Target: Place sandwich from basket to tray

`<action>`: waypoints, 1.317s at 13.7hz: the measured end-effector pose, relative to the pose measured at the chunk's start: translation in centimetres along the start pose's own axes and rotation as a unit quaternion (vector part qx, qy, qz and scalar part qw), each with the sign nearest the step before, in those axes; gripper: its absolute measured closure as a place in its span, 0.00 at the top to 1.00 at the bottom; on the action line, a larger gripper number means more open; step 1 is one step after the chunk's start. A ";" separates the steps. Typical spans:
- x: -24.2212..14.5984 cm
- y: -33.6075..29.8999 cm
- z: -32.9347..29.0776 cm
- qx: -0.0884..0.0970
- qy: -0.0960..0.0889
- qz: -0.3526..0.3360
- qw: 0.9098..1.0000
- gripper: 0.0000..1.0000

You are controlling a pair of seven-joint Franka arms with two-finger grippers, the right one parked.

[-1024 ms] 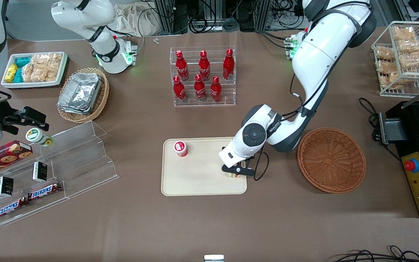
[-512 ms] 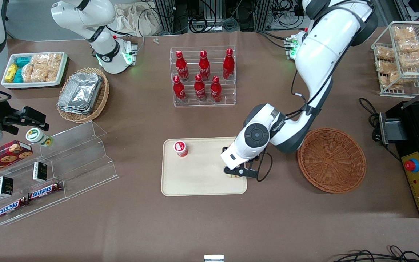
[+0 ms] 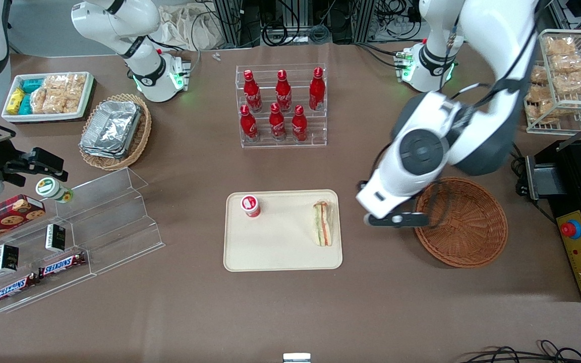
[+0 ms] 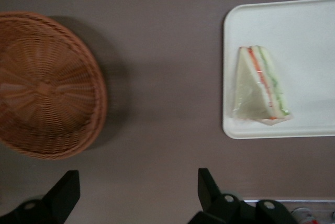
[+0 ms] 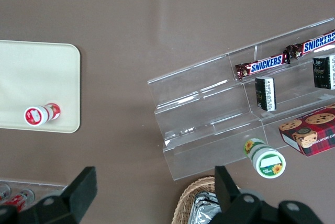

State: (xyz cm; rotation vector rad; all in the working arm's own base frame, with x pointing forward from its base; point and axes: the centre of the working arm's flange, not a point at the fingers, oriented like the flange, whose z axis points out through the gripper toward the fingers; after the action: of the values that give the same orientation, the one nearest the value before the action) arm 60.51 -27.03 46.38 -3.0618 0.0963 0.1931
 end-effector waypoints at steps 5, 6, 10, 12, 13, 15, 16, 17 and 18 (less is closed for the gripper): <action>-0.4 -12.4 -4.9 0.009 -0.004 0.071 0.997 1.00; -0.8 -13.8 -5.8 0.012 -0.002 0.065 0.998 1.00; -1.0 -20.6 -7.2 0.014 0.005 0.013 1.000 1.00; -1.3 -22.0 -6.8 0.015 -0.011 0.006 1.000 1.00; -1.3 -22.1 -6.8 0.015 -0.015 0.005 1.000 1.00; -1.3 -22.1 -6.8 0.015 -0.015 0.004 1.000 1.00; -1.3 -22.2 -6.8 0.015 -0.015 0.003 1.000 1.00; -1.3 -22.2 -6.8 0.015 -0.015 0.003 1.000 1.00; -1.3 -22.3 -6.9 0.015 -0.014 0.002 1.000 1.00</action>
State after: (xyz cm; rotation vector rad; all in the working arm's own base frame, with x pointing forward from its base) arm 61.53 -5.29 54.86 -3.0280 0.1021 0.2327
